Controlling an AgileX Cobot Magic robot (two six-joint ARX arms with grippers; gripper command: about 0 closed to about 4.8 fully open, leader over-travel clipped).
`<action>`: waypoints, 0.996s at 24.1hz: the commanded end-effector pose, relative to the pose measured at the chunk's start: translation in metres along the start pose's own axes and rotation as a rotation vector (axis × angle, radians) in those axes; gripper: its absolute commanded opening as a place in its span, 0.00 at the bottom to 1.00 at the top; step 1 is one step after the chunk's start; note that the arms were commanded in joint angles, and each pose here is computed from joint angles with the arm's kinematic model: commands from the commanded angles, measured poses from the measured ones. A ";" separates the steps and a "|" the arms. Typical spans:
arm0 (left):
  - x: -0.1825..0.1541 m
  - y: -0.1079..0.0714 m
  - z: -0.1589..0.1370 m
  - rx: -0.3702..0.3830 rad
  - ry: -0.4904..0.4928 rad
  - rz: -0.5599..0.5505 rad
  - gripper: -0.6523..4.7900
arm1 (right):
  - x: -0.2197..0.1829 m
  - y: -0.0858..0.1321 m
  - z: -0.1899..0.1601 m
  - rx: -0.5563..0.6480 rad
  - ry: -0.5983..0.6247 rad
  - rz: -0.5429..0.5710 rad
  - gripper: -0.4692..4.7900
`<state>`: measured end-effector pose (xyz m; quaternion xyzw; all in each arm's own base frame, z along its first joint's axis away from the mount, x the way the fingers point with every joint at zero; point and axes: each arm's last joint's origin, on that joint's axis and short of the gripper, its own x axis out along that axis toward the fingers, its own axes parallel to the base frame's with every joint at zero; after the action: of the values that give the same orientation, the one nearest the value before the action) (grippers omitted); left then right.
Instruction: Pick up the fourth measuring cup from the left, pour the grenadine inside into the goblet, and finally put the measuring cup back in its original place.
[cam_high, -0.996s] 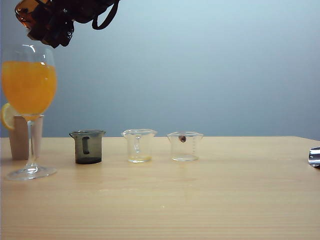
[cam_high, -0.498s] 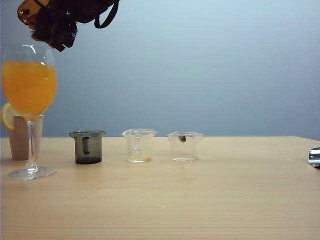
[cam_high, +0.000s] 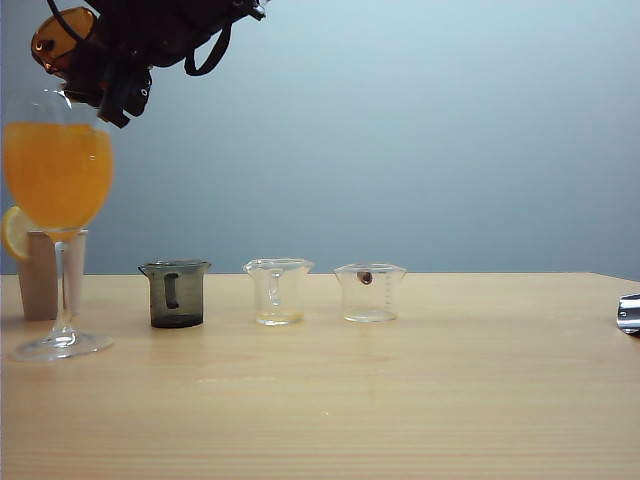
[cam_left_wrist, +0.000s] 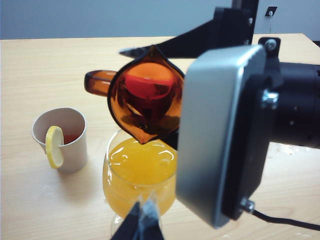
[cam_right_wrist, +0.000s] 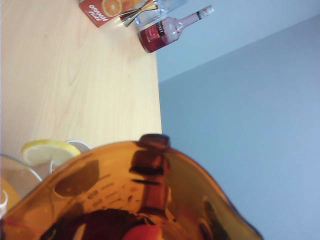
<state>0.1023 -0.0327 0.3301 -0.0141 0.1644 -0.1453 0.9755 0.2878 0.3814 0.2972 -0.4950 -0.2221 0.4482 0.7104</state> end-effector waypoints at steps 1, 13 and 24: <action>0.000 0.000 0.001 0.000 -0.011 -0.006 0.11 | -0.002 -0.009 0.004 -0.008 -0.018 -0.053 0.12; -0.001 -0.001 0.001 0.001 -0.010 -0.022 0.11 | -0.002 -0.011 0.004 -0.099 0.002 -0.079 0.11; -0.001 -0.001 0.001 0.001 -0.010 -0.024 0.11 | -0.002 -0.011 0.004 -0.118 0.004 -0.079 0.10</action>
<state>0.1022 -0.0331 0.3301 -0.0154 0.1651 -0.1538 0.9741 0.2899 0.3802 0.3002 -0.5349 -0.2483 0.4175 0.6914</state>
